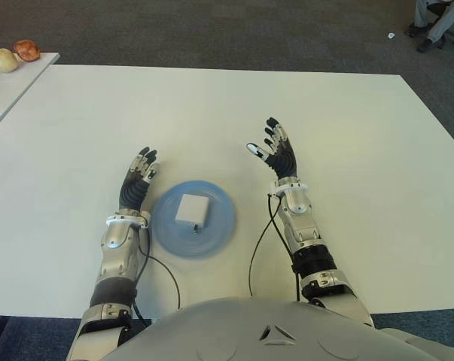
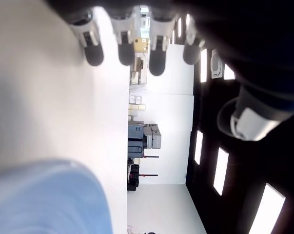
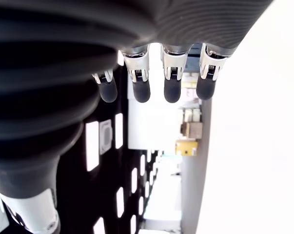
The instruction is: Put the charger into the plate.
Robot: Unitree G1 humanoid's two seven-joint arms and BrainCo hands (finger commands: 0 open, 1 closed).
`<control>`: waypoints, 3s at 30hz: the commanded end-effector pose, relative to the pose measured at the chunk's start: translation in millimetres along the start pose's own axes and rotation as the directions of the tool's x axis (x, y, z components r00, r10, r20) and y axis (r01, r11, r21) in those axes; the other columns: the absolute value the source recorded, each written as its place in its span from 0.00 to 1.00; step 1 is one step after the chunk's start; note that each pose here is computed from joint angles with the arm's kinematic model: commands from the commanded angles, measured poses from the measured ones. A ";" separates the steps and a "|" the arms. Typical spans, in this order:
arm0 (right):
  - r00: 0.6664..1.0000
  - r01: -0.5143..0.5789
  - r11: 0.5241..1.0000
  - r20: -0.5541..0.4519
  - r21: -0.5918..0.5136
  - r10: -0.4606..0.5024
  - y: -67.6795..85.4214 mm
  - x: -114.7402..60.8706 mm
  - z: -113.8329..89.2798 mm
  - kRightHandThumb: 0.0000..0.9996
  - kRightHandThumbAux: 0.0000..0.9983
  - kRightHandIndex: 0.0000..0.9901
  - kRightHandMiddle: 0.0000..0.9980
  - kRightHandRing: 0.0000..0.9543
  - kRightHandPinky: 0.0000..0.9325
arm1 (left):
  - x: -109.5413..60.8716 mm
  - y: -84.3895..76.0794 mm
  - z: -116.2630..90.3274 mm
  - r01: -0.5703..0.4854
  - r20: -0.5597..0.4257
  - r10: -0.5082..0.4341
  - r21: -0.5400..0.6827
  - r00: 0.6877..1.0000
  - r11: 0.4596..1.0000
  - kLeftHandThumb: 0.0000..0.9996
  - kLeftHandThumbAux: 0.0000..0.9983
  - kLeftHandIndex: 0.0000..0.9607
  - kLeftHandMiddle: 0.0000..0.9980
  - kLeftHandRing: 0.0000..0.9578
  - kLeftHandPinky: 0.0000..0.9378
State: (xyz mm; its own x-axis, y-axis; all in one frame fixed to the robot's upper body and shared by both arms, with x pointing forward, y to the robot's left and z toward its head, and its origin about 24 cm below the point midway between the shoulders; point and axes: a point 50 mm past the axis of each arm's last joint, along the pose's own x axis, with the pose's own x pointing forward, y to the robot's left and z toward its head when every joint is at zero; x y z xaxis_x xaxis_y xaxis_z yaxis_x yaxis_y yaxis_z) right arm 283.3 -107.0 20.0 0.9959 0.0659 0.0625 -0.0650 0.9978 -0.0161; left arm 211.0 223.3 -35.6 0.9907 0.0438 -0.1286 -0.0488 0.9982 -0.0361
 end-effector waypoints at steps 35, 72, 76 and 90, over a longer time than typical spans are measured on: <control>0.974 -0.020 0.997 -0.222 0.075 0.036 -3.5 -11.3 -59.2 0.00 0.67 0.04 0.09 0.04 0.04 | -19.7 3.2 -30.3 -0.023 -0.162 0.021 -0.007 0.987 1.000 0.00 0.52 0.01 0.12 0.08 0.00; 0.969 -0.001 0.997 -0.248 0.075 0.020 -5.8 -13.7 -64.4 0.03 0.62 0.04 0.10 0.06 0.04 | -20.4 3.9 -29.4 -0.030 -0.159 0.029 -0.004 0.987 1.000 0.00 0.52 0.02 0.12 0.08 0.00; 0.969 0.002 0.997 -0.246 0.074 0.016 -6.2 -13.7 -64.1 0.04 0.61 0.05 0.10 0.06 0.04 | -20.4 3.8 -28.8 -0.030 -0.158 0.029 -0.007 0.987 1.000 0.00 0.52 0.02 0.12 0.08 0.00; 0.971 0.001 0.999 -0.241 0.055 0.012 -6.5 -14.5 -64.1 0.05 0.59 0.05 0.10 0.06 0.04 | -20.1 3.6 -28.3 -0.029 -0.163 0.027 -0.007 0.986 1.000 0.00 0.51 0.01 0.12 0.08 0.00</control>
State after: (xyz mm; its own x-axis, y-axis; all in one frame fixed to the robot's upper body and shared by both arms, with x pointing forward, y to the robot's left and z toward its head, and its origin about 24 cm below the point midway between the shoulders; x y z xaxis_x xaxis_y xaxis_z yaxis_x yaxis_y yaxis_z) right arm 288.2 -112.1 -23.4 0.9938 0.0840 -0.0723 -0.0810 0.9958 0.0436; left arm 209.0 225.5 -35.4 0.9906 0.0470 -0.1285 -0.0511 0.9983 -0.0285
